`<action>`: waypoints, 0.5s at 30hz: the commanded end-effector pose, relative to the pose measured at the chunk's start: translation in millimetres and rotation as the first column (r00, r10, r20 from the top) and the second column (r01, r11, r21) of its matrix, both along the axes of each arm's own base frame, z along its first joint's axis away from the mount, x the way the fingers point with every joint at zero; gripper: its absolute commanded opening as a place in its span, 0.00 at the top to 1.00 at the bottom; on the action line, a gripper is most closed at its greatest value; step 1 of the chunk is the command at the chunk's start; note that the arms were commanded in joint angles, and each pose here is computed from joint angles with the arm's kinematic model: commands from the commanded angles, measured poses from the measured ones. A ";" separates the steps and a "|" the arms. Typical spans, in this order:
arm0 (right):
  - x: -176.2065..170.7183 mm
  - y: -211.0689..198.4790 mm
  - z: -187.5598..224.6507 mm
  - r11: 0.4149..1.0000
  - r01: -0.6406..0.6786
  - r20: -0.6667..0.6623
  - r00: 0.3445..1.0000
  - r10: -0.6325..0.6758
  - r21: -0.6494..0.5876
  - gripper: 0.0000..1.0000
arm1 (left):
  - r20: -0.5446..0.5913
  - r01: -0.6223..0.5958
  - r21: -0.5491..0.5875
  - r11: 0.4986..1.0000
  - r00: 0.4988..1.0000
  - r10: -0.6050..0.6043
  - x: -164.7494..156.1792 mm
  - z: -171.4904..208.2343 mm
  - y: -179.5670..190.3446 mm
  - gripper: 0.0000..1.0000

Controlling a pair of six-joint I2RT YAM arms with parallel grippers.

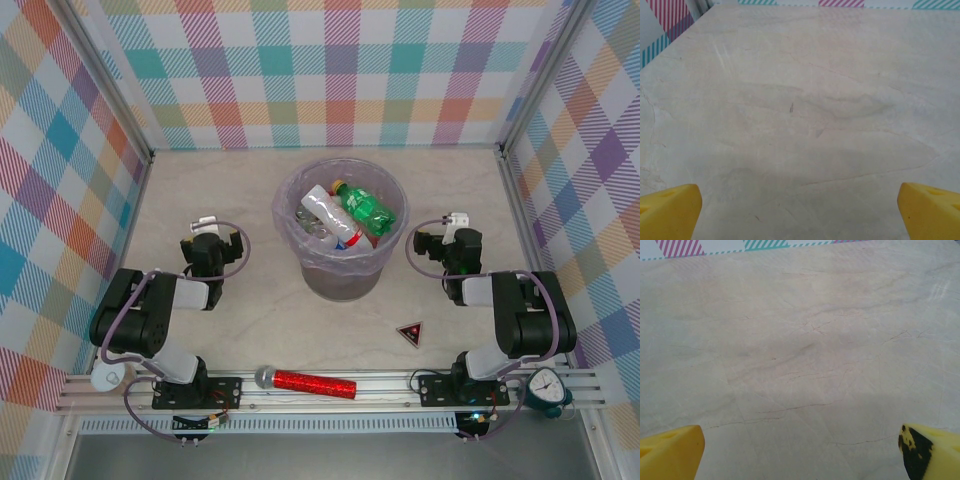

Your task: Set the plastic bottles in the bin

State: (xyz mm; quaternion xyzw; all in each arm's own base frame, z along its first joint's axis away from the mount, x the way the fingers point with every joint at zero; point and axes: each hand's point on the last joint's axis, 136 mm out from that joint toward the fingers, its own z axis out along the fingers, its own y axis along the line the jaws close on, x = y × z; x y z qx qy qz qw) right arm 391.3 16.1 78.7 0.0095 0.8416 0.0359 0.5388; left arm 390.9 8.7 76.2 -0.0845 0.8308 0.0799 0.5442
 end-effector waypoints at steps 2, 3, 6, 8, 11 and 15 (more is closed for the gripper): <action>6.2 -0.5 12.2 1.000 -0.007 0.049 0.999 0.008 -0.005 0.01 | 0.059 0.005 -0.029 1.000 0.998 -0.004 3.8 9.4 0.1 0.00; 5.9 -0.5 12.0 1.000 -0.007 0.049 0.999 0.008 -0.006 0.01 | 0.056 0.006 -0.029 1.000 0.998 -0.004 3.6 9.1 -0.1 0.00; 5.9 -1.0 11.8 1.000 -0.006 0.049 0.999 0.006 -0.005 0.01 | 0.056 0.006 -0.030 1.000 0.998 -0.004 3.4 9.0 0.1 0.00; 6.2 -1.1 11.7 1.000 -0.005 0.048 0.999 0.005 -0.006 0.01 | 0.057 0.005 -0.029 1.000 0.998 -0.004 3.5 8.8 0.2 0.00; 6.2 -1.0 11.9 1.000 -0.006 0.048 0.999 0.006 -0.006 0.01 | 0.060 0.005 -0.029 1.000 0.998 -0.003 4.0 9.9 0.2 0.00; 6.1 -1.1 11.6 1.000 -0.006 0.047 0.999 0.006 -0.006 0.01 | 0.060 0.004 -0.029 1.000 0.998 -0.002 3.7 9.9 0.4 0.00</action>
